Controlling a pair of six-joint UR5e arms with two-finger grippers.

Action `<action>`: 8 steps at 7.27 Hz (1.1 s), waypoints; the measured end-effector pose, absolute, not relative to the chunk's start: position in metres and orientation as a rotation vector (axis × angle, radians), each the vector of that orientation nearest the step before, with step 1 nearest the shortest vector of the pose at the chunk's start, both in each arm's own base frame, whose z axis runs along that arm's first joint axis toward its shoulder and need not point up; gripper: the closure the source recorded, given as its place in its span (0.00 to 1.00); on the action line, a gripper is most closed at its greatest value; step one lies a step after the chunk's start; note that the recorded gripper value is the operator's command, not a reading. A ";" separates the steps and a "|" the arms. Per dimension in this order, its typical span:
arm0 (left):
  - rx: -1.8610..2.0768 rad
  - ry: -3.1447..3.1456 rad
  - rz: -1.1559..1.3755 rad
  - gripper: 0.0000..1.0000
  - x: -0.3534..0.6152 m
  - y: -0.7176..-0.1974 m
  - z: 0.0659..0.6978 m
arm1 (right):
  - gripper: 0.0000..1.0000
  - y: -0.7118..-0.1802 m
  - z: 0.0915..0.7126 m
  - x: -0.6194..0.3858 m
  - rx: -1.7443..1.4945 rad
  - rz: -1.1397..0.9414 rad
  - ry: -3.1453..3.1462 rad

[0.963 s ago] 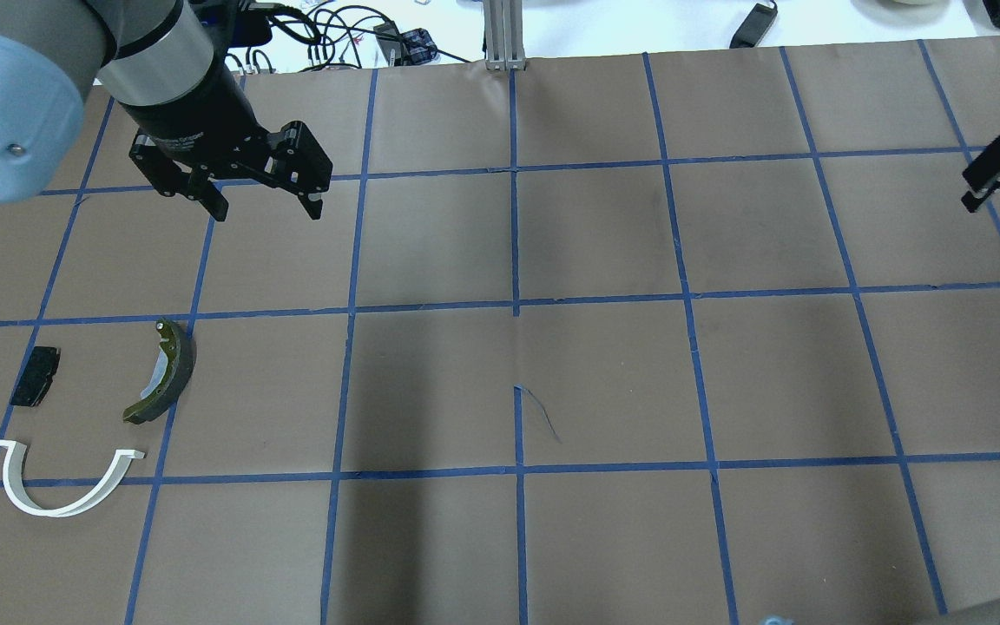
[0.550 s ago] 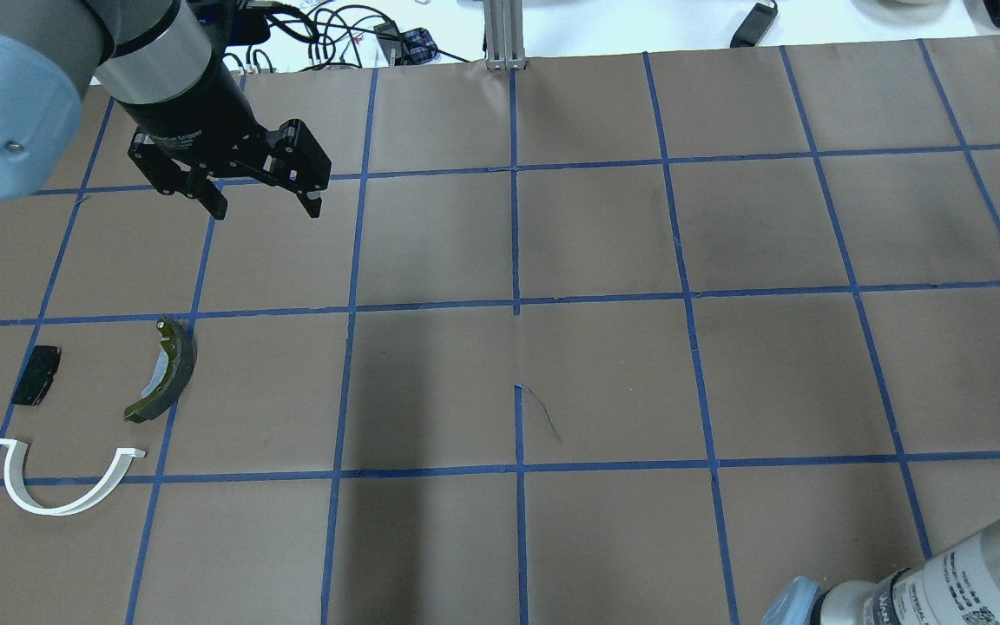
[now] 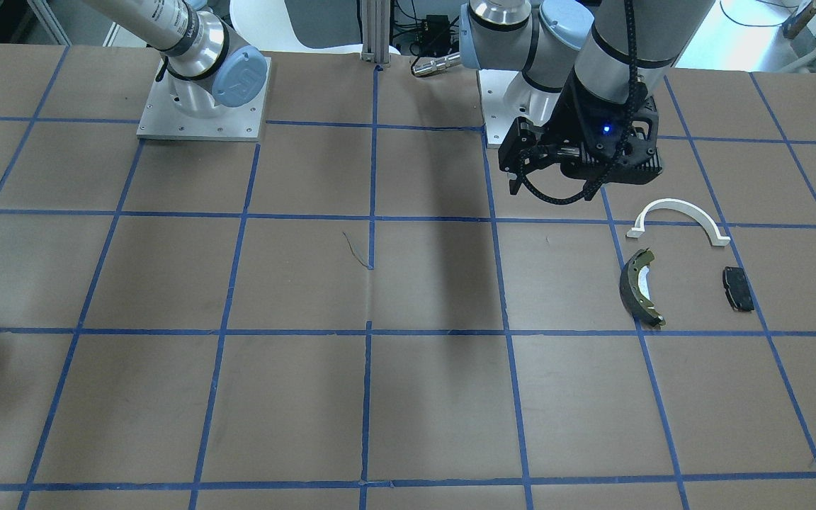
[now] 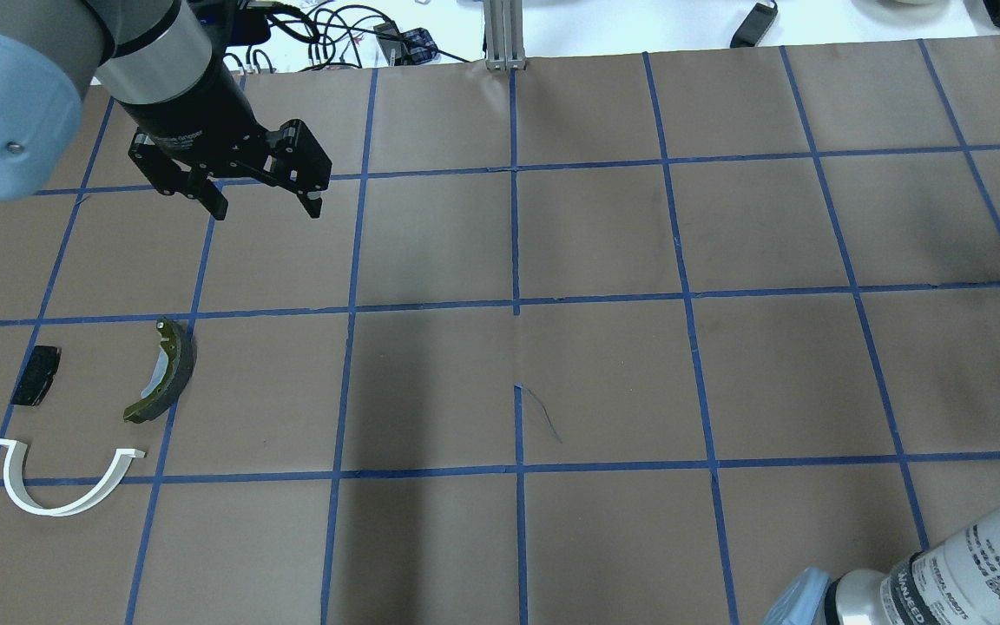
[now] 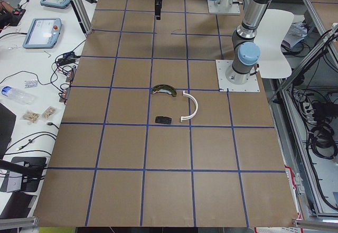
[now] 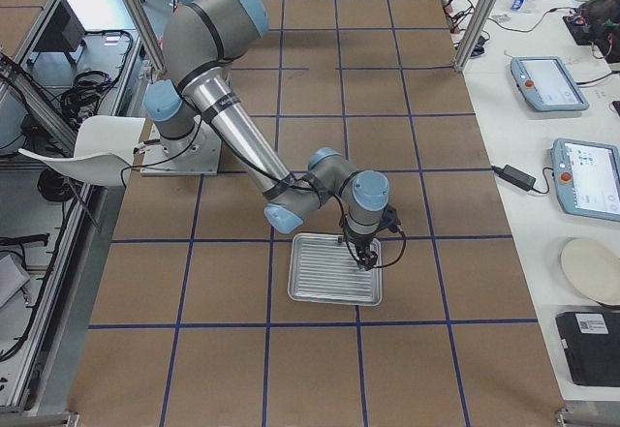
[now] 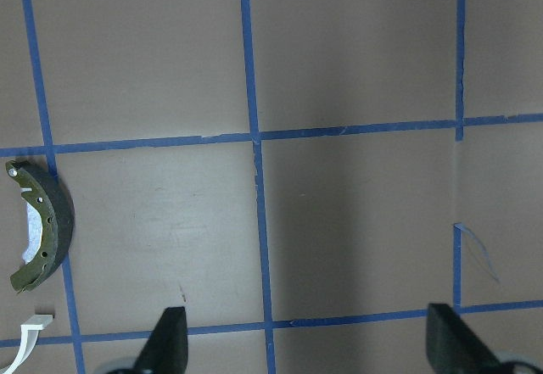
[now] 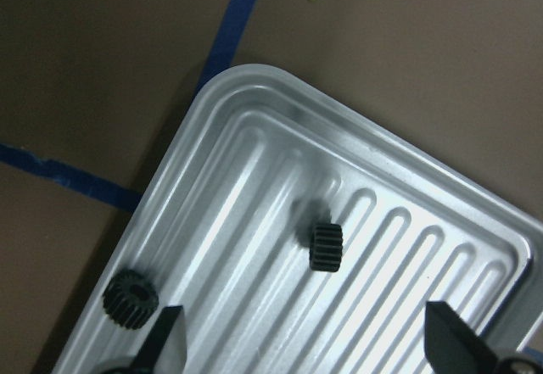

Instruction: Place bearing gear from tray to pile

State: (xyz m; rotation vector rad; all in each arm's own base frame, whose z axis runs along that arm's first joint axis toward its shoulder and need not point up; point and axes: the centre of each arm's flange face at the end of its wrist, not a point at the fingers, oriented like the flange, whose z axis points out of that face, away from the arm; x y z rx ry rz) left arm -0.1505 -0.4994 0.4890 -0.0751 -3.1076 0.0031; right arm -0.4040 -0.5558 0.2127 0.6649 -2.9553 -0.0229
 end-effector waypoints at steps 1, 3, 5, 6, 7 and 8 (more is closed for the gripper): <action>-0.075 -3.108 0.003 0.00 -0.150 -0.499 0.489 | 0.12 -0.562 0.206 -0.411 0.689 -0.006 -2.954; -0.075 -3.107 0.003 0.00 -0.150 -0.499 0.489 | 0.28 -0.568 0.197 -0.417 0.695 0.016 -2.964; -0.075 -3.108 0.003 0.00 -0.150 -0.499 0.489 | 0.46 -0.567 0.191 -0.416 0.696 0.006 -2.978; -0.075 -3.108 0.003 0.00 -0.150 -0.499 0.489 | 0.64 -0.567 0.189 -0.415 0.698 0.001 -2.982; -0.075 -3.108 0.003 0.00 -0.150 -0.499 0.489 | 0.83 -0.566 0.188 -0.415 0.701 -0.003 -2.985; -0.074 -3.108 0.003 0.00 -0.150 -0.499 0.489 | 0.98 -0.566 0.187 -0.415 0.704 -0.005 -2.987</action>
